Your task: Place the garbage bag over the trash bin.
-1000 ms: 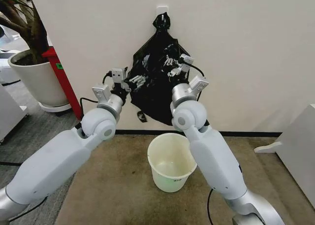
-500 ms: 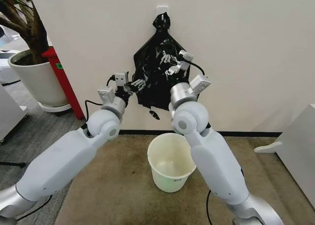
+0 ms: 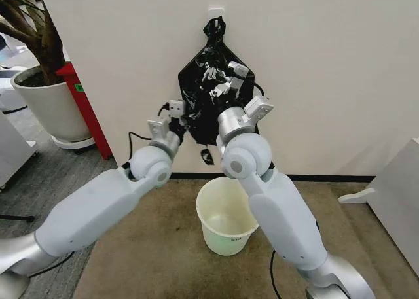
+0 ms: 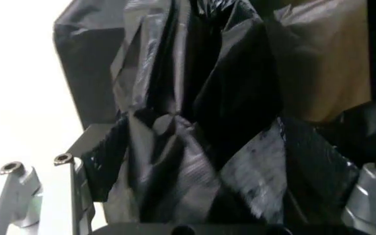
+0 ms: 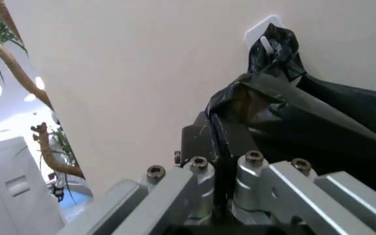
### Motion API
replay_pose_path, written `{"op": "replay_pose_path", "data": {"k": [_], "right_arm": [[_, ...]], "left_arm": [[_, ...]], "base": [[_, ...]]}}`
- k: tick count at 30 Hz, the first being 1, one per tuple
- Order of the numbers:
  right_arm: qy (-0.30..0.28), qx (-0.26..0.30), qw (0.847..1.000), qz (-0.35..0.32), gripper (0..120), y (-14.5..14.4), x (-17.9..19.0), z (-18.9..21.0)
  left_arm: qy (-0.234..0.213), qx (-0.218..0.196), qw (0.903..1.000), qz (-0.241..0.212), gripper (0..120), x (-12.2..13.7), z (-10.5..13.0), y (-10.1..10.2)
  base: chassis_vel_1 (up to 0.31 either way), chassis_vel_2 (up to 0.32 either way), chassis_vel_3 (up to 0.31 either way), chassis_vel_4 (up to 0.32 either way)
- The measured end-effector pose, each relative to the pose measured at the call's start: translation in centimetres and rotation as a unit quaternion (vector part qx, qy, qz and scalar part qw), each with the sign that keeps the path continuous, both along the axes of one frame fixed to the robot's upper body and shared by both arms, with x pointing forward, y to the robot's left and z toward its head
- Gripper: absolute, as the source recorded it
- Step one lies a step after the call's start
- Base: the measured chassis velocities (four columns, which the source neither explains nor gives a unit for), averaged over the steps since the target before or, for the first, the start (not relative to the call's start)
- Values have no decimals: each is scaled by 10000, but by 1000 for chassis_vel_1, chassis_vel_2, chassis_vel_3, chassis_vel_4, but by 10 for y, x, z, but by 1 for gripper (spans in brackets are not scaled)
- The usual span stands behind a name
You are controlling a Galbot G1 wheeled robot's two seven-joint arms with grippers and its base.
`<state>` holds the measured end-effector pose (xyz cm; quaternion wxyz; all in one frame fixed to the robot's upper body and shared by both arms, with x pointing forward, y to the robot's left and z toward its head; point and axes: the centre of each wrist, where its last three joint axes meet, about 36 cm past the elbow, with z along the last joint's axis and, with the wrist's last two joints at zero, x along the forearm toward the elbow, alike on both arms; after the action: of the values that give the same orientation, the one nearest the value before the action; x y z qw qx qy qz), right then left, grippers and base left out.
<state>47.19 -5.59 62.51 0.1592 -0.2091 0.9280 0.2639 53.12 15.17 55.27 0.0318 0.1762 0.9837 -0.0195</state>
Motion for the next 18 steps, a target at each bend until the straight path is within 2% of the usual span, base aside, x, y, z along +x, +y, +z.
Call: {"op": "replay_pose_path", "data": {"k": [4, 9, 11, 14, 16, 18], "right_arm": [[-33, -11, 10000, 20, 0, -1, -2, 1], [-32, -36, 10000, 4, 0, -5, -3, -1], [-29, -39, 10000, -2, 0, -5, -3, -1], [-6, -56, 10000, -46, 0, -9, -1, -5], [1, -56, 10000, -58, 0, -10, -1, -7], [6, -46, 10000, -59, 0, -9, -1, -8]], "left_arm": [[29, 73, 10000, 42, 83, 9, -1, -6], [11, 130, 9999, 60, 61, 12, -3, -7], [8, 136, 9999, 60, 59, 11, -4, -7], [-52, 127, 9999, 97, 44, 9, -2, -1], [-85, 109, 9998, 128, 39, 8, -1, 3], [-138, 81, 9997, 178, 27, 8, 3, 9]], "base": [[0, 0, 0, 0], [0, 0, 0, 0], [0, 0, 0, 0], [0, 0, 0, 0], [0, 0, 0, 0], [0, 0, 0, 0]]}}
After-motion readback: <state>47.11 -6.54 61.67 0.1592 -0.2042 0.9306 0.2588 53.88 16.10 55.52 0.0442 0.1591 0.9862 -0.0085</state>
